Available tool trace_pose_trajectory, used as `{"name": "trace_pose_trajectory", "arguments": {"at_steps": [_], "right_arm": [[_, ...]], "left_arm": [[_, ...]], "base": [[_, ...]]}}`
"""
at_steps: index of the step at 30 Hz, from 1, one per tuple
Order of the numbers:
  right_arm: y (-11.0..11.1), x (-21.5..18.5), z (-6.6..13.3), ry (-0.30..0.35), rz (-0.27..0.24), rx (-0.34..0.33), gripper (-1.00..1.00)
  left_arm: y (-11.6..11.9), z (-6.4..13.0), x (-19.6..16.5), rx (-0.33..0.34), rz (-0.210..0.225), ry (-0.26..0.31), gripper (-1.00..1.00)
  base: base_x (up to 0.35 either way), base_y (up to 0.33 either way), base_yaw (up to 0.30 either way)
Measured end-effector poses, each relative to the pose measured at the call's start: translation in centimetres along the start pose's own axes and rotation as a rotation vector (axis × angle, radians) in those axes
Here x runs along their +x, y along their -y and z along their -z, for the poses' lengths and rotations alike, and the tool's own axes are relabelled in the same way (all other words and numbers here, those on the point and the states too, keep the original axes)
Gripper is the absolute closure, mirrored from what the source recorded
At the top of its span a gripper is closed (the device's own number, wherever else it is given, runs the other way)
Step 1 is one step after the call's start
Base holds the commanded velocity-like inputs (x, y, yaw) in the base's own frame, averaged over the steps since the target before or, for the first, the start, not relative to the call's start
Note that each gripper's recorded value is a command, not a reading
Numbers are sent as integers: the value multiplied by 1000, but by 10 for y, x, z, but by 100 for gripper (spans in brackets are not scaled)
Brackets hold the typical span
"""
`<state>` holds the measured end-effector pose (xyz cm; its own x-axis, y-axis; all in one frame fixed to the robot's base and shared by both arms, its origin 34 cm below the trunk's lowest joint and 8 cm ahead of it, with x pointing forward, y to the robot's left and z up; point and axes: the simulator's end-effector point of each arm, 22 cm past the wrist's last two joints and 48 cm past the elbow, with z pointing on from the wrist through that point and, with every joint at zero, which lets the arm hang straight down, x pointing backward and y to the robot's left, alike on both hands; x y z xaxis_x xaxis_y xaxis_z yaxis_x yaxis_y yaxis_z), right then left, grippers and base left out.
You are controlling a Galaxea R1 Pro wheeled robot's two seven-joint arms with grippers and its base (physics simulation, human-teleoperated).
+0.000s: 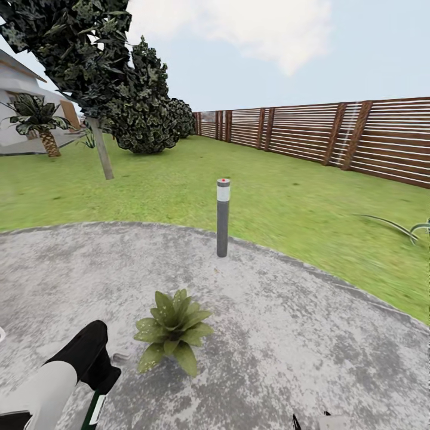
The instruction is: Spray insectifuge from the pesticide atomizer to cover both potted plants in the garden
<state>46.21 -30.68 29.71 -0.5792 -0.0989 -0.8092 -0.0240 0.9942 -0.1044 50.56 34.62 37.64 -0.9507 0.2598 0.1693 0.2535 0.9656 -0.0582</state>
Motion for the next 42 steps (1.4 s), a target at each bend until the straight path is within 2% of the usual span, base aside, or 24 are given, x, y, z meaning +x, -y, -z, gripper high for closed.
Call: {"name": "trace_pose_trajectory", "arguments": {"at_steps": [8,30,42], "right_arm": [[-1,0,0,-1,0,-2,-100],[-2,0,0,-1,0,-2,-100],[-1,0,0,-1,0,-2,-100]], "left_arm": [[-1,-3,5,3,5,-12,100],[1,0,0,8,6,3,100],[2,0,-1,9,5,5,100]], "base": [[-76,-268,50],[19,-272,273],[107,-273,27]]}}
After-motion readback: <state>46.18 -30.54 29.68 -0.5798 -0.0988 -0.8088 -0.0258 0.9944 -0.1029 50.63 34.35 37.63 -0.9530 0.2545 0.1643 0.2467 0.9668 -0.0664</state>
